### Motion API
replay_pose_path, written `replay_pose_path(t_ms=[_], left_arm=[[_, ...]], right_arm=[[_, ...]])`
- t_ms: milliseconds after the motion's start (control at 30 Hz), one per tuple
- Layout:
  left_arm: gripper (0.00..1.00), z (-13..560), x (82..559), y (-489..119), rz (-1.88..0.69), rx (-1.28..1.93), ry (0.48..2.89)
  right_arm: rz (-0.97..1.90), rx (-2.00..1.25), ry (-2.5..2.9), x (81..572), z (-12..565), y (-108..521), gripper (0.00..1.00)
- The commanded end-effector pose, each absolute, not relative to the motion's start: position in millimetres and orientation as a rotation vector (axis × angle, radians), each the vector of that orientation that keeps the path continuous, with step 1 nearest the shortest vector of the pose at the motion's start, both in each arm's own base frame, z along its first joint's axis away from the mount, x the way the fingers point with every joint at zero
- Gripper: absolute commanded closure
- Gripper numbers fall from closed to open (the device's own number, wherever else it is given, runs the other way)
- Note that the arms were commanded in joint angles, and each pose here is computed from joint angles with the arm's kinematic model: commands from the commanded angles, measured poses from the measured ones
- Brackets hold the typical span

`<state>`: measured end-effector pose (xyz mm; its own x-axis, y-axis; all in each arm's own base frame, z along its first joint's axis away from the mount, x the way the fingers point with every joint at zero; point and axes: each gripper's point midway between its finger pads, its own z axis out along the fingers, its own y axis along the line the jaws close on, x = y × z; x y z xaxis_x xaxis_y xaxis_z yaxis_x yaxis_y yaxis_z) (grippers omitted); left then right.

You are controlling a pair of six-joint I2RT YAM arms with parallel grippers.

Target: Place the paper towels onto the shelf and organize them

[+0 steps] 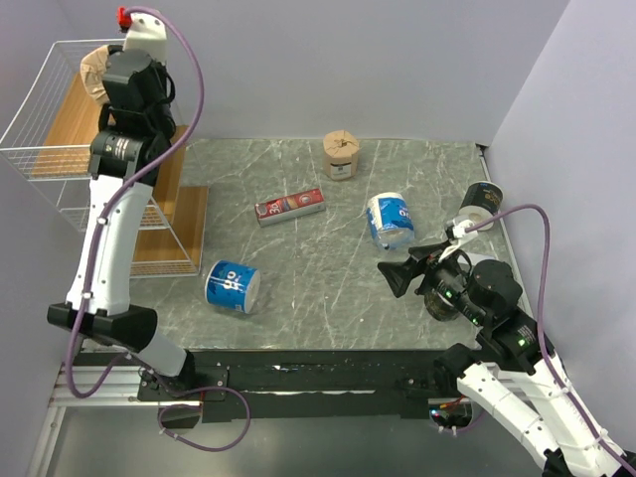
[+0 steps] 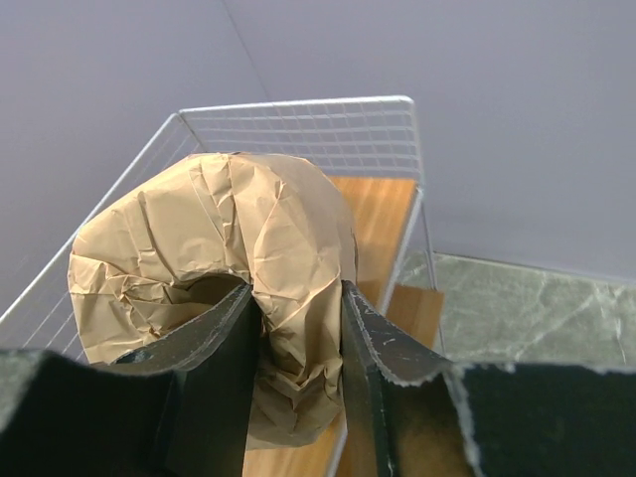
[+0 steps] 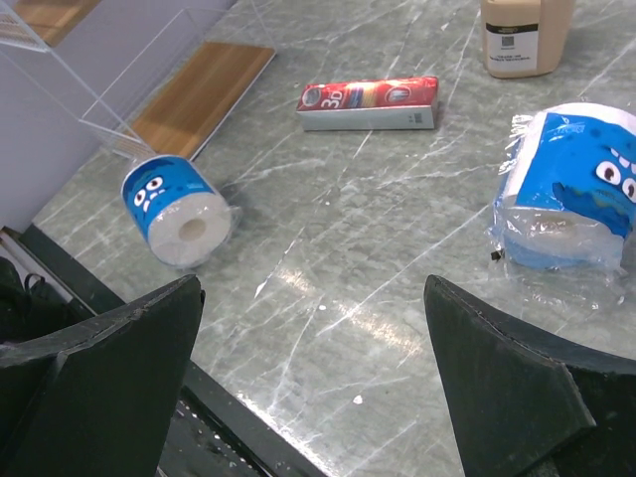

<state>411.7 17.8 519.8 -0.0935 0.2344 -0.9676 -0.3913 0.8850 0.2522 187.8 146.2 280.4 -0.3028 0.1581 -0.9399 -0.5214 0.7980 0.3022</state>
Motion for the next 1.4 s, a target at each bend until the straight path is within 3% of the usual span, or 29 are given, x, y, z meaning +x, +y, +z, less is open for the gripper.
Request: replay_pose_path(t_ms=[0, 300, 633, 800, 1133, 1267, 1367], left_arm=[[0.60, 566.9, 412.8, 37.4, 0.455, -0.209, 1.429], [0.46, 574.5, 432.7, 60.8, 0.496, -0.220, 1.408], [0.38, 575.7, 440.2, 51.5, 0.403, -0.194, 1.409], [0.29, 567.8, 426.1, 13.1, 0.178, -0.126, 1.438], [0.12, 490.8, 392.5, -76.3, -0.008, 0.074, 1.668], [0.04, 469.2, 359.8, -120.9, -0.087, 0.186, 1.690], [0.03, 448.6, 339.0, -155.8, -0.228, 0.273, 1.689]], right_arm=[[0.698, -0.288, 1.715, 187.7, 298.6, 147.5, 0.00], [0.707, -0.296, 1.713, 188.9, 306.5, 150.5, 0.00], [0.730, -0.289, 1.724, 191.0, 306.3, 154.8, 0.00], [0.748, -0.289, 1.742, 194.4, 302.6, 160.6, 0.01], [0.732, -0.217, 1.747, 218.2, 299.4, 166.5, 0.00], [0.619, -0.102, 1.776, 257.3, 297.1, 163.1, 0.01], [0.500, -0.038, 1.797, 293.3, 302.3, 160.8, 0.01]])
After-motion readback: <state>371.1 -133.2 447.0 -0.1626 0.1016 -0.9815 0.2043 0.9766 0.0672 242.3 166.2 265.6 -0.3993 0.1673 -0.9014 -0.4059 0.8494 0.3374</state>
